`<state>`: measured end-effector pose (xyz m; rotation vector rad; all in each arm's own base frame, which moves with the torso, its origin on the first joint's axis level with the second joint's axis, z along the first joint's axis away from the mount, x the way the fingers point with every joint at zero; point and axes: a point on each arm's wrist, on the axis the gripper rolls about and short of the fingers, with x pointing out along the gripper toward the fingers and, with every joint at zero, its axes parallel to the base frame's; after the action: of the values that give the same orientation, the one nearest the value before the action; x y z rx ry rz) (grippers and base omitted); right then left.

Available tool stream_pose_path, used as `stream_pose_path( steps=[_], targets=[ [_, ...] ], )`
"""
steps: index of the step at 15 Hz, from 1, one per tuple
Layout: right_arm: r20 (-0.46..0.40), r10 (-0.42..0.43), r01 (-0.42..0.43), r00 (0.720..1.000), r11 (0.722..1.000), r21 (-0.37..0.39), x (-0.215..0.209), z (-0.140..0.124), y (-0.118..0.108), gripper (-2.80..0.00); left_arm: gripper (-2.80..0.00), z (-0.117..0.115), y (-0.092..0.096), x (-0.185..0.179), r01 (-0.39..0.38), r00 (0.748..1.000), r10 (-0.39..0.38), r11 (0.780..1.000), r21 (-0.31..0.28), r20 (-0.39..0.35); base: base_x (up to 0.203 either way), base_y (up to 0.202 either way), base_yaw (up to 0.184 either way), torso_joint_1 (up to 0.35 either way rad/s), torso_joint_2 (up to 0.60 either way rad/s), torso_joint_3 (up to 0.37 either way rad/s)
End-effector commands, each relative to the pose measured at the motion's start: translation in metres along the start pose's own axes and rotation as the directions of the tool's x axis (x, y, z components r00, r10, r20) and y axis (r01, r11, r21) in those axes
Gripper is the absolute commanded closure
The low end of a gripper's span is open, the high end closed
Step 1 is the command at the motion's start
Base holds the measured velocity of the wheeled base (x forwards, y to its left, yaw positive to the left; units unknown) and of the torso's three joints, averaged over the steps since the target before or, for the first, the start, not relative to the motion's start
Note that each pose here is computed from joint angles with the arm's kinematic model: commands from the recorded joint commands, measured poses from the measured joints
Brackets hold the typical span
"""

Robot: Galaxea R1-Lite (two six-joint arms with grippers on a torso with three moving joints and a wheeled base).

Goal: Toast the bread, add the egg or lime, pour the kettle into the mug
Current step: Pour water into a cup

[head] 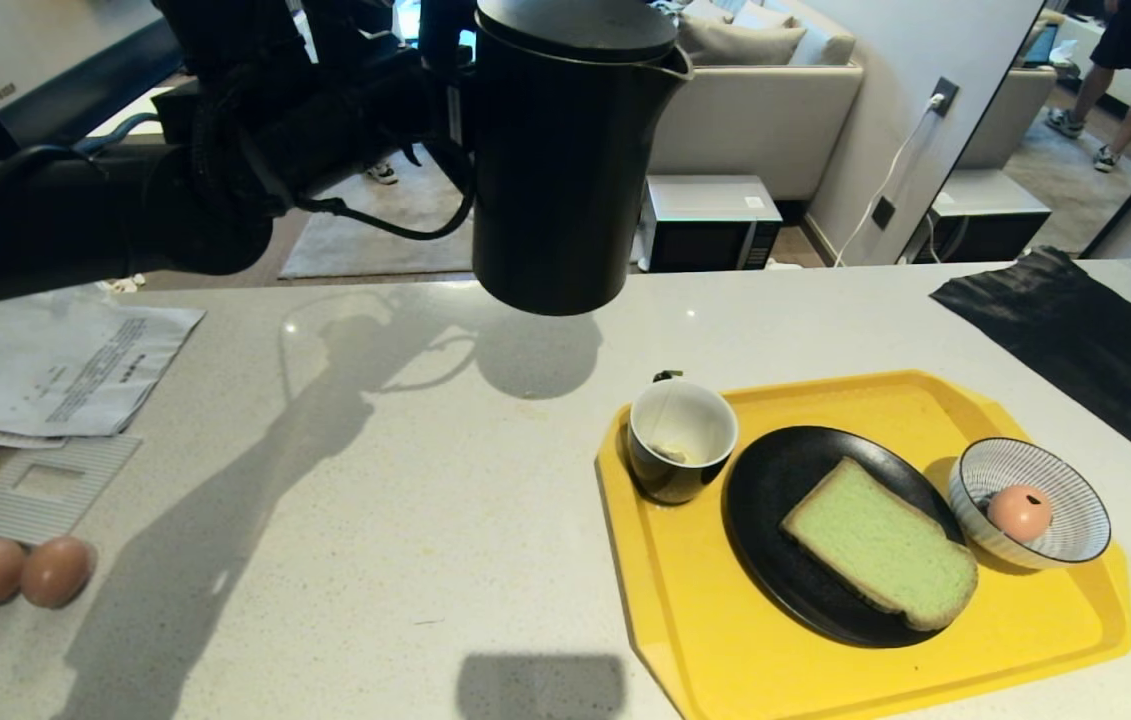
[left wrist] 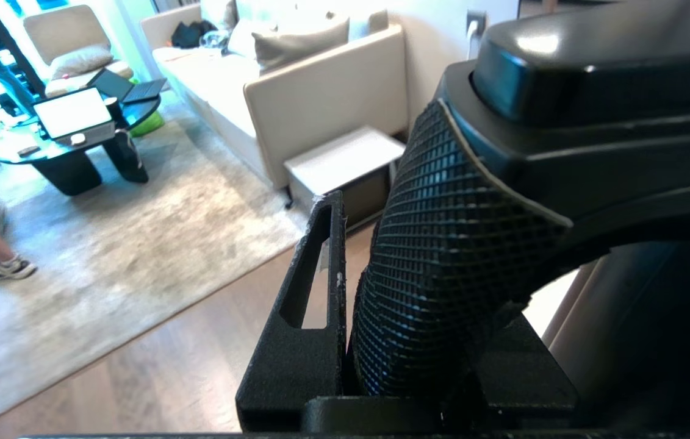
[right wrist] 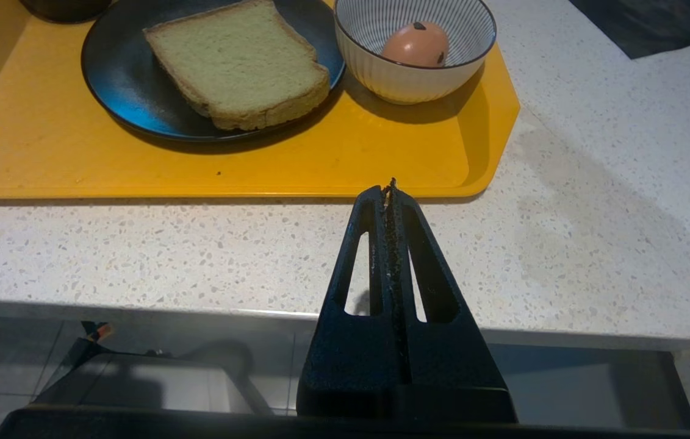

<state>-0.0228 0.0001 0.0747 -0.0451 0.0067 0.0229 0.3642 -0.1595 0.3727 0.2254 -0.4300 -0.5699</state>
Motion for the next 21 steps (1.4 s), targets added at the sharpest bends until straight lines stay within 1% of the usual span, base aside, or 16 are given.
stream_pose_path(
  steps=[1, 3, 6, 8, 11, 12, 14, 15, 18, 21],
  targets=[
    [-0.002, 0.0, 0.0, 1.0, 1.0, -0.001, 0.0, 0.0, 0.0, 0.0, 0.0, -0.006, 0.0, 0.001, 0.024, 1.0, -0.024, 0.999, 0.021, -0.007, 0.0, 0.0, 0.0, 0.0, 0.0, 0.0],
    [-0.001, 0.0, 0.0, 1.0, 1.0, -0.001, 0.0, 0.0, 0.0, 0.0, 0.0, -0.01, -0.003, 0.002, 0.056, 0.998, -0.054, 0.995, 0.086, -0.026, 0.0, 0.0, 0.0, 0.0, 0.0, 0.0],
    [-0.002, 0.0, 0.0, 1.0, 1.0, -0.001, 0.0, 0.0, 0.0, 0.0, 0.0, -0.017, -0.005, 0.002, 0.117, 0.992, -0.109, 0.981, 0.154, -0.057, 0.0, 0.0, 0.0, 0.0, 0.0, 0.0],
    [0.0, 0.0, 0.0, 1.0, 1.0, -0.001, 0.0, 0.0, 0.0, 0.0, 0.0, -0.025, -0.003, 0.002, 0.154, 0.987, -0.139, 0.962, 0.226, -0.082, 0.0, 0.0, 0.0, 0.0, 0.0, 0.0],
    [-0.001, 0.0, 0.0, 1.0, 1.0, -0.001, 0.0, 0.0, 0.0, 0.0, 0.0, -0.04, 0.008, 0.0, 0.19, 0.978, -0.15, 0.933, 0.306, -0.148, 0.0, 0.0, 0.0, 0.0, 0.0, 0.0],
    [-0.002, 0.0, 0.0, 1.0, 1.0, -0.001, 0.0, 0.0, 0.0, 0.0, 0.0, -0.046, 0.01, 0.001, 0.199, 0.974, -0.152, 0.928, 0.315, -0.169, 0.0, 0.0, 0.0, 0.0, 0.0, 0.0],
    [0.0, 0.0, 0.0, 1.0, 1.0, -0.002, 0.0, 0.0, 0.0, 0.0, 0.0, -0.054, 0.012, 0.002, 0.204, 0.97, -0.148, 0.928, 0.312, -0.194, 0.0, 0.0, 0.0, 0.0, 0.0, 0.0],
    [-0.002, 0.0, 0.0, 1.0, 1.0, -0.001, 0.0, 0.0, 0.0, 0.0, 0.0, -0.054, 0.012, 0.003, 0.197, 0.971, -0.14, 0.929, 0.314, -0.196, 0.0, 0.0, 0.0, 0.0, 0.0, 0.0],
    [-0.002, 0.0, 0.0, 1.0, 1.0, -0.001, 0.0, 0.0, 0.0, 0.0, 0.0, -0.049, 0.014, 0.003, 0.14, 0.977, -0.077, 0.935, 0.326, -0.198, 0.0, 0.0, 0.0, 0.0, 0.0, 0.0],
    [-0.002, 0.0, 0.0, 1.0, 1.0, -0.001, 0.0, 0.0, 0.0, 0.0, 0.0, -0.036, 0.018, -0.001, 0.068, 0.981, 0.0, 0.936, 0.346, -0.193, 0.0, 0.0, 0.0, 0.0, 0.0, 0.0]
  ],
)
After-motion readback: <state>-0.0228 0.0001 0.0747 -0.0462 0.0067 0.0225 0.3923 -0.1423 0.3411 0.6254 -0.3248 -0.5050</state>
